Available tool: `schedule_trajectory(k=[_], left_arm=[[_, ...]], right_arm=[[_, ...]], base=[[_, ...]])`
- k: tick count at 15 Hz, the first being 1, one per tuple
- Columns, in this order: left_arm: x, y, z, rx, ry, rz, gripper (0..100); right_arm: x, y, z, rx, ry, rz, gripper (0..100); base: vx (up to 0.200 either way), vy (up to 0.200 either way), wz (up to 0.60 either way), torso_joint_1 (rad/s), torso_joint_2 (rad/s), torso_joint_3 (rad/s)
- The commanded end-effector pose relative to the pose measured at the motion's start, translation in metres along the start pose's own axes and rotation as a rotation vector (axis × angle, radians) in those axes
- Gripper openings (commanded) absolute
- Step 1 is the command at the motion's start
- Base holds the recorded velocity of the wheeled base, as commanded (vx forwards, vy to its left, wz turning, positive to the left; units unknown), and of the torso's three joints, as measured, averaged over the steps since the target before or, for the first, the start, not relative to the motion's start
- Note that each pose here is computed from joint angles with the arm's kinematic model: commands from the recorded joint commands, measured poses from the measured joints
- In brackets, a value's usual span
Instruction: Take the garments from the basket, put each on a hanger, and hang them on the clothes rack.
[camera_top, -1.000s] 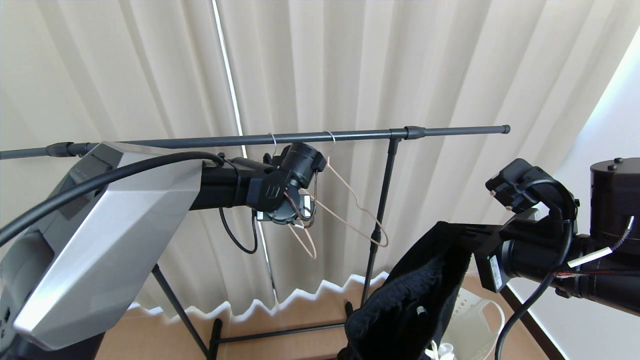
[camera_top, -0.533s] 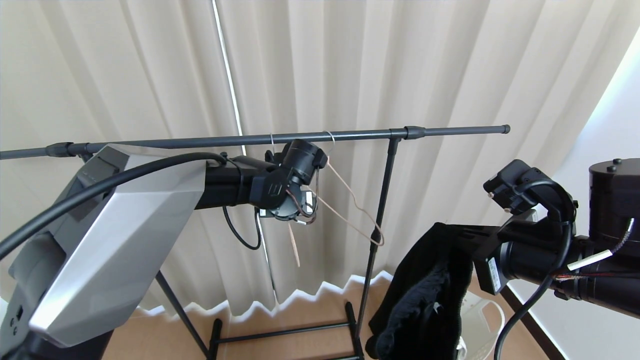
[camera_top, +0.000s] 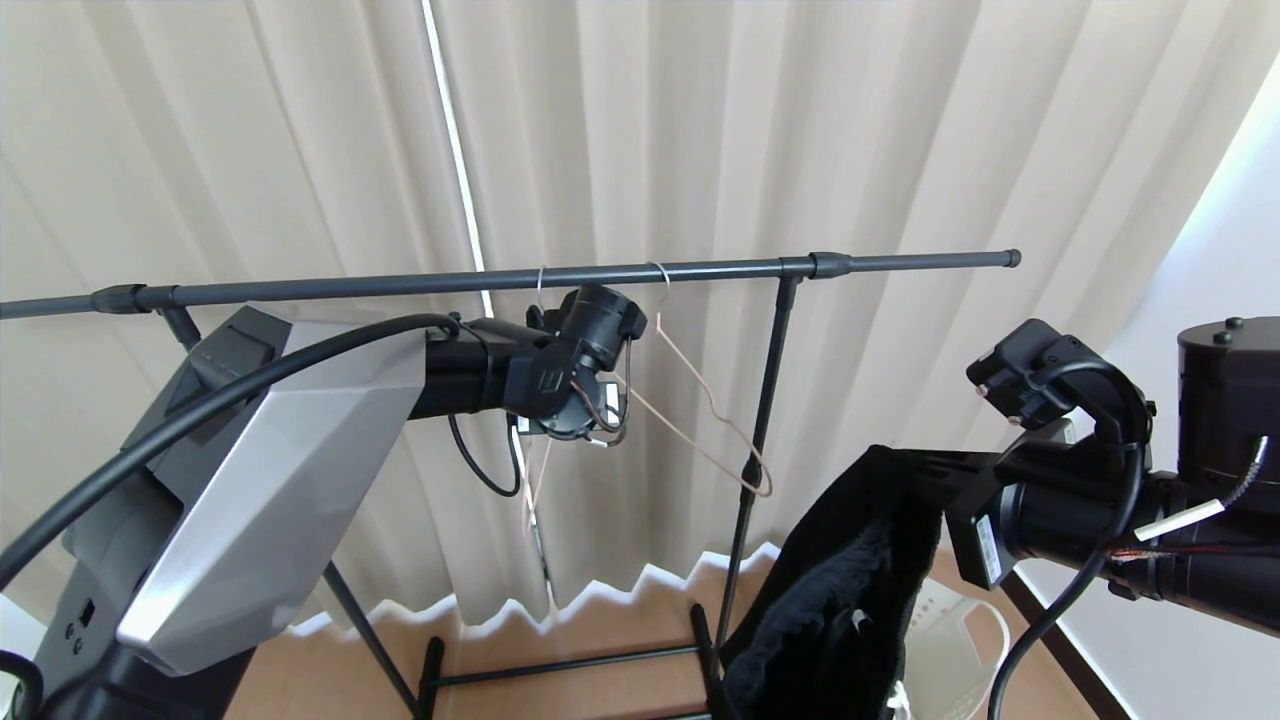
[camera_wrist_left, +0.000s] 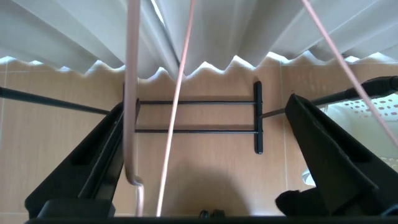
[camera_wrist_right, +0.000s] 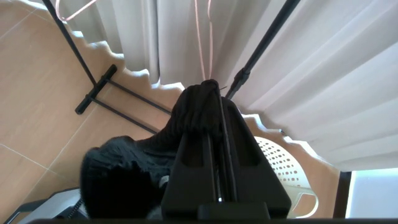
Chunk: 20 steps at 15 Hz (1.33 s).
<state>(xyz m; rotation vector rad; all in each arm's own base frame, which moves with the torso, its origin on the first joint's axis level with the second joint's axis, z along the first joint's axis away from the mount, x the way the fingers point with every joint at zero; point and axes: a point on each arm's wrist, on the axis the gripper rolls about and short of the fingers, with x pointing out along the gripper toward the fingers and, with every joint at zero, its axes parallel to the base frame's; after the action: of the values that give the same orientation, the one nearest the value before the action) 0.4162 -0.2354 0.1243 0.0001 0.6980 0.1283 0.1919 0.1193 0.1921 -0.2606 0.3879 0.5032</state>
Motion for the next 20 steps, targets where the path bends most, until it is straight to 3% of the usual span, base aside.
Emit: schedule_trajectory(k=[1, 8, 12, 20], left_arm=[[0.002, 0.001, 0.000, -0.002, 0.002, 0.003, 100], [-0.001, 0.000, -0.001, -0.002, 0.005, 0.001, 100], [-0.003, 0.009, 0.004, -0.023, 0.002, 0.011, 100], [0.002, 0.012, -0.006, -0.020, 0.034, 0.027, 100]], right_arm=[[0.001, 0.000, -0.001, -0.001, 0.006, 0.001, 0], [0.001, 0.000, -0.001, -0.001, 0.006, 0.001, 0], [0.001, 0.000, -0.001, -0.001, 0.007, 0.001, 0], [0.002, 0.000, -0.002, -0.001, 0.010, 0.001, 0]], base=[[0.000, 0.000, 0.00, 0.000, 0.00, 0.000], [0.000, 0.000, 0.00, 0.000, 0.00, 0.000], [0.000, 0.000, 0.00, 0.000, 0.00, 0.000], [0.000, 0.000, 0.00, 0.000, 0.00, 0.000]])
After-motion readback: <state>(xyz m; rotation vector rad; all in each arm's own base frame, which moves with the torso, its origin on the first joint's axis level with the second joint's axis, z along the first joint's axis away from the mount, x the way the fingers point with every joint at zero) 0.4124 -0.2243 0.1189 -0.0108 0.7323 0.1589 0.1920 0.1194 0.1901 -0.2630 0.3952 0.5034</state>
